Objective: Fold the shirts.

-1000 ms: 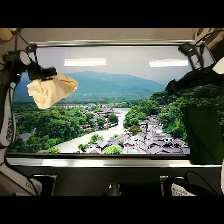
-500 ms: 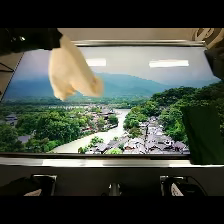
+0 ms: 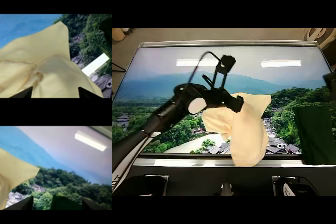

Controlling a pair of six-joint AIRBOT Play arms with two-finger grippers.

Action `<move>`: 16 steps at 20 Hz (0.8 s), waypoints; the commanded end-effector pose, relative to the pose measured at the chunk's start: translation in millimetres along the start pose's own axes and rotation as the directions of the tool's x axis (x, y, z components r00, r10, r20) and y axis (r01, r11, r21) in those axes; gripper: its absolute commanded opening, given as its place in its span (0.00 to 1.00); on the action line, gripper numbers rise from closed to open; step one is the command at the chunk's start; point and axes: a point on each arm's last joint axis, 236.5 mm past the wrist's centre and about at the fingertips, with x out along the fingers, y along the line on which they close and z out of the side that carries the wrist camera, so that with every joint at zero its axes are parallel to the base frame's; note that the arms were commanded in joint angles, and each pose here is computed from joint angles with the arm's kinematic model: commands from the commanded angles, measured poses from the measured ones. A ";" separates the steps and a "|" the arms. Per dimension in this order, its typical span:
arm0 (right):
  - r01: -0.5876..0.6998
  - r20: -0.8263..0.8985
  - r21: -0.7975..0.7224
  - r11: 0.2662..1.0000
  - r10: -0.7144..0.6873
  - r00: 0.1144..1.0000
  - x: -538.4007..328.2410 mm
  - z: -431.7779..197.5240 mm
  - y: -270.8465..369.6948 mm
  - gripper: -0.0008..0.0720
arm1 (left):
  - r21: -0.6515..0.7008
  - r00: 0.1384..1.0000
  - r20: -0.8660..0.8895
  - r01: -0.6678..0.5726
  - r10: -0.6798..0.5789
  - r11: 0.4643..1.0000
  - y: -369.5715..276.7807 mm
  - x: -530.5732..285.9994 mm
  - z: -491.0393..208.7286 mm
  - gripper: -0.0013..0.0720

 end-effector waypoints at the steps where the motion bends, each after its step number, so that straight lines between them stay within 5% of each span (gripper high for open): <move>1: -0.162 -0.259 0.048 0.986 0.169 0.951 61.0 -53.0 26.3 0.96 | 0.042 0.996 -0.085 -0.015 0.018 0.999 4.8 0.3 -13.7 1.00; 5: -0.391 -0.460 0.174 0.904 0.425 0.779 131.4 -113.7 81.8 0.94 | 0.100 0.873 -0.251 -0.405 0.417 0.909 150.8 -69.2 -29.4 1.00; 8: -0.559 -0.421 0.294 0.775 0.630 0.653 144.5 -132.6 142.9 0.92 | -0.099 0.844 -0.440 -0.386 0.308 0.917 191.3 -55.8 -93.3 1.00; 11: -0.597 -0.460 0.339 0.727 0.682 0.569 141.0 -170.7 171.0 0.95 | -0.334 0.868 -0.485 -0.297 0.107 0.895 186.1 -7.8 -153.2 1.00; 16: -0.612 -0.523 0.402 0.681 0.719 0.458 124.0 -225.2 203.6 0.97 | -0.446 0.862 -0.506 -0.225 -0.037 0.867 165.3 38.1 -205.9 1.00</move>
